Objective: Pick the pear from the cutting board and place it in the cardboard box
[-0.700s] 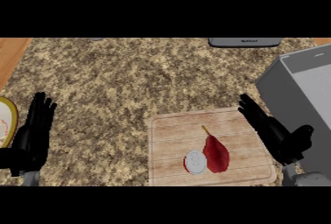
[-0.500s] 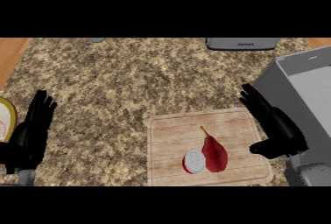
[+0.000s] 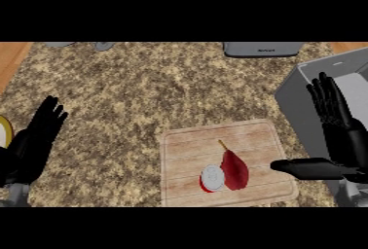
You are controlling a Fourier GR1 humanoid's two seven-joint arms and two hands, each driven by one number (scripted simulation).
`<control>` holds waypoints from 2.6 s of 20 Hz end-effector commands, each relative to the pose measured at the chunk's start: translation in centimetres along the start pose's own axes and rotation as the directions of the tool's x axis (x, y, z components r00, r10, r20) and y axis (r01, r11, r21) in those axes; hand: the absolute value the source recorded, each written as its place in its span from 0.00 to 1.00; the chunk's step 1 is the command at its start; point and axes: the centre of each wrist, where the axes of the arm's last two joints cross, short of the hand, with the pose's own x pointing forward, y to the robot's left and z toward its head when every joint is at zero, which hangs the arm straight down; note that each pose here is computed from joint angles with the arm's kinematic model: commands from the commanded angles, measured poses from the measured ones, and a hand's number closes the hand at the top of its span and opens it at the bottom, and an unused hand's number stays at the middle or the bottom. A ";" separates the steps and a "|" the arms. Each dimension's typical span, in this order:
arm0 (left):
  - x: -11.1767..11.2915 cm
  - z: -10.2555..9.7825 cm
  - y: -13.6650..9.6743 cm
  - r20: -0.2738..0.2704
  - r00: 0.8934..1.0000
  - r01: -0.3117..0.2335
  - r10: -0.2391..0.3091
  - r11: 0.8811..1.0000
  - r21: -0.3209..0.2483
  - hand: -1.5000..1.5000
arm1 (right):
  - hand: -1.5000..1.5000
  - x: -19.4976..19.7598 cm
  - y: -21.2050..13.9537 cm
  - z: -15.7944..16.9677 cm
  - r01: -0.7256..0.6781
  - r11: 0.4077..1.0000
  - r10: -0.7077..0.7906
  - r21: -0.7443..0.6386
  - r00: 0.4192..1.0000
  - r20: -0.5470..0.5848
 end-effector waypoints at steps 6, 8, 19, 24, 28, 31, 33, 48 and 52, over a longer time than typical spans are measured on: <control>0.5 0.2 -0.3 -0.046 0.999 -0.016 0.015 0.999 -0.037 0.50 | 0.00 5.0 -1.1 1.9 -0.400 0.853 0.415 0.334 0.909 0.029; 1.4 -0.1 0.0 -0.016 1.000 0.005 -0.006 0.999 -0.043 0.50 | 0.00 6.7 -2.3 0.7 -0.528 0.757 0.564 0.384 0.826 0.024; 2.7 -0.4 -0.3 -0.020 1.000 -0.003 0.002 0.998 -0.056 0.50 | 0.00 11.4 3.8 -2.2 -0.579 0.461 0.824 0.673 0.561 -0.082; 0.7 -0.1 -0.8 -0.032 0.999 0.012 -0.014 0.998 -0.055 0.50 | 0.00 10.5 8.3 -3.4 -0.466 0.458 0.826 0.757 0.538 -0.169; 0.4 1.4 0.0 -0.025 1.000 0.003 -0.005 0.998 -0.067 0.50 | 0.00 8.8 8.8 -3.1 -0.438 0.446 0.839 0.780 0.508 -0.195; 1.8 1.1 -1.4 -0.016 1.000 -0.012 0.011 0.999 -0.042 0.50 | 0.00 10.5 9.3 -3.1 -0.435 0.438 0.840 0.786 0.510 -0.186; 0.9 -0.4 0.7 -0.012 1.000 -0.021 0.021 0.998 -0.054 0.50 | 0.00 8.3 10.0 -3.2 -0.427 0.416 0.856 0.803 0.483 -0.187; 1.6 0.1 -0.8 -0.027 1.000 -0.012 0.011 0.999 -0.038 0.50 | 0.00 8.0 10.0 -2.9 -0.448 0.422 0.833 0.788 0.534 -0.143; 0.7 -0.9 1.3 -0.027 0.999 -0.018 0.017 0.999 -0.039 0.50 | 0.00 7.8 11.6 -2.5 -0.484 0.380 0.862 0.788 0.494 -0.112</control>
